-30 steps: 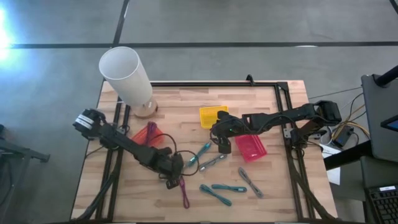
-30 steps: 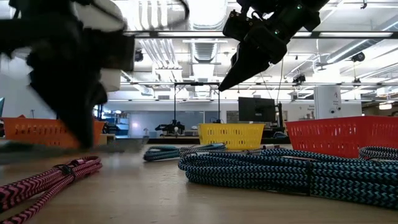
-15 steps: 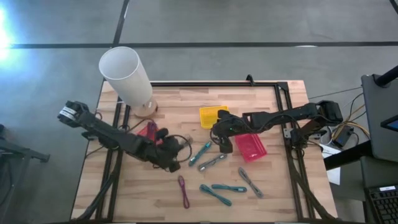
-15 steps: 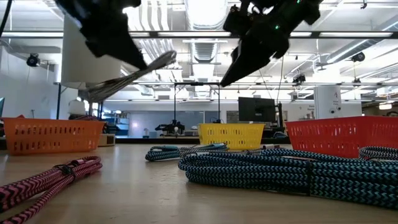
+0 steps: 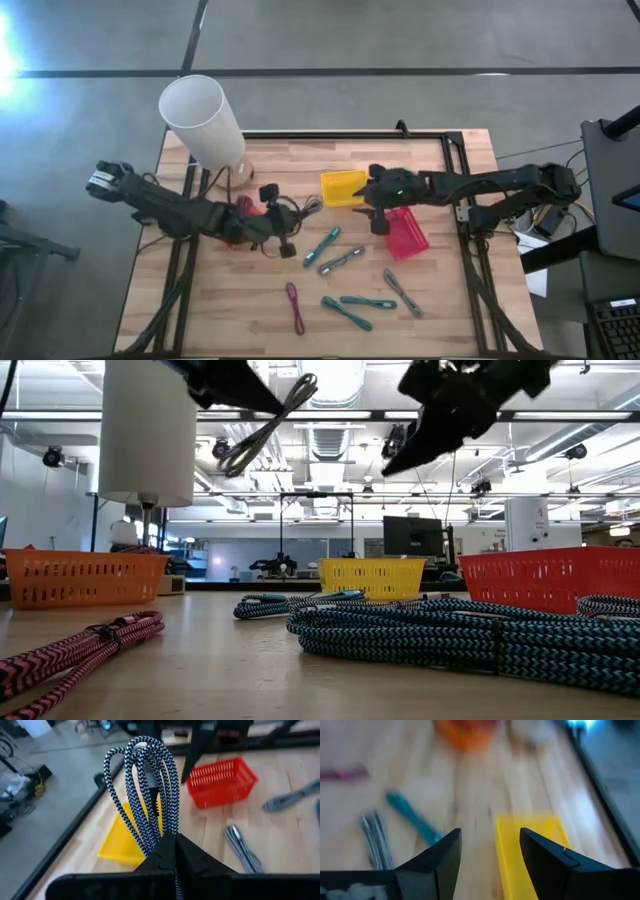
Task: Pick & Place USB Port
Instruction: Put the left white patterned charger cable into the yellow bin
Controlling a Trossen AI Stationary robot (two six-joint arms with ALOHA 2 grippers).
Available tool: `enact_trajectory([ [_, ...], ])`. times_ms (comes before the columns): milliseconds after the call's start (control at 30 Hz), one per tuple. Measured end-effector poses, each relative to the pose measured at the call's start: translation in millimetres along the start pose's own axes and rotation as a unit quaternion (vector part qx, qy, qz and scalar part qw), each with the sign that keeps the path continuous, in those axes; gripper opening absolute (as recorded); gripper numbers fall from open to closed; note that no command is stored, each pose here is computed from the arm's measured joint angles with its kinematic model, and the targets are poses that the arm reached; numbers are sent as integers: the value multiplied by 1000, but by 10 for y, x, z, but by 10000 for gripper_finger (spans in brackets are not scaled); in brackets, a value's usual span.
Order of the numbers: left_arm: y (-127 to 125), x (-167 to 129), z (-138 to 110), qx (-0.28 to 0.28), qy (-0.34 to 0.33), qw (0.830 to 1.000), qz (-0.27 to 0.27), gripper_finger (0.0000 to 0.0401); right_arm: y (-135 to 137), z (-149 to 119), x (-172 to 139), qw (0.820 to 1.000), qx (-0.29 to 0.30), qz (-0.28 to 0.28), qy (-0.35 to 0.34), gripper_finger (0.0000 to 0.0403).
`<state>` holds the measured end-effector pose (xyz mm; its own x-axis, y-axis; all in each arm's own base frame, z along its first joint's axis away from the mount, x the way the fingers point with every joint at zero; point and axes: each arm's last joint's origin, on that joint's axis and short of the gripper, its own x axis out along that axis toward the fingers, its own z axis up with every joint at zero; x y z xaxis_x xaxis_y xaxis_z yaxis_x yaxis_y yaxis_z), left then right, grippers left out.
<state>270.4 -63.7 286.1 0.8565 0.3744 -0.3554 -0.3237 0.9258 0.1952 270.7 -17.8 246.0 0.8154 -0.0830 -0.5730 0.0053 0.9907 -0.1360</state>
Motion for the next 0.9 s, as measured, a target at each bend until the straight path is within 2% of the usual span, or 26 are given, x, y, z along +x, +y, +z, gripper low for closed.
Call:
enact_trajectory([
  [100, 77, 106, 61, -11, -38, 999, -6, 0, -67, 6, -9, 988, -34, 56, -138, 199],
  [200, 146, 229, 76, -1, -94, 994, -50, 0, -127, 4, -19, 973, -32, 75, -217, 199],
  [367, 285, 394, 104, 1, -201, 976, -81, 0, -207, -19, -4, 974, 11, 57, -220, 199],
  [500, 361, 548, 72, 2, -241, 965, -102, 0, -213, 17, 68, 975, 17, 61, -215, 199],
  [567, 369, 620, 58, 2, -252, 961, -112, 0, -221, 48, 127, 975, 26, 63, -213, 199],
  [733, 326, 790, -2, 9, -233, 966, -112, 0, -236, 83, 292, 978, 46, 64, -194, 199],
  [900, 322, 841, -26, 8, -221, 971, -90, 1, -245, 92, 329, 979, 52, 63, -185, 196],
])
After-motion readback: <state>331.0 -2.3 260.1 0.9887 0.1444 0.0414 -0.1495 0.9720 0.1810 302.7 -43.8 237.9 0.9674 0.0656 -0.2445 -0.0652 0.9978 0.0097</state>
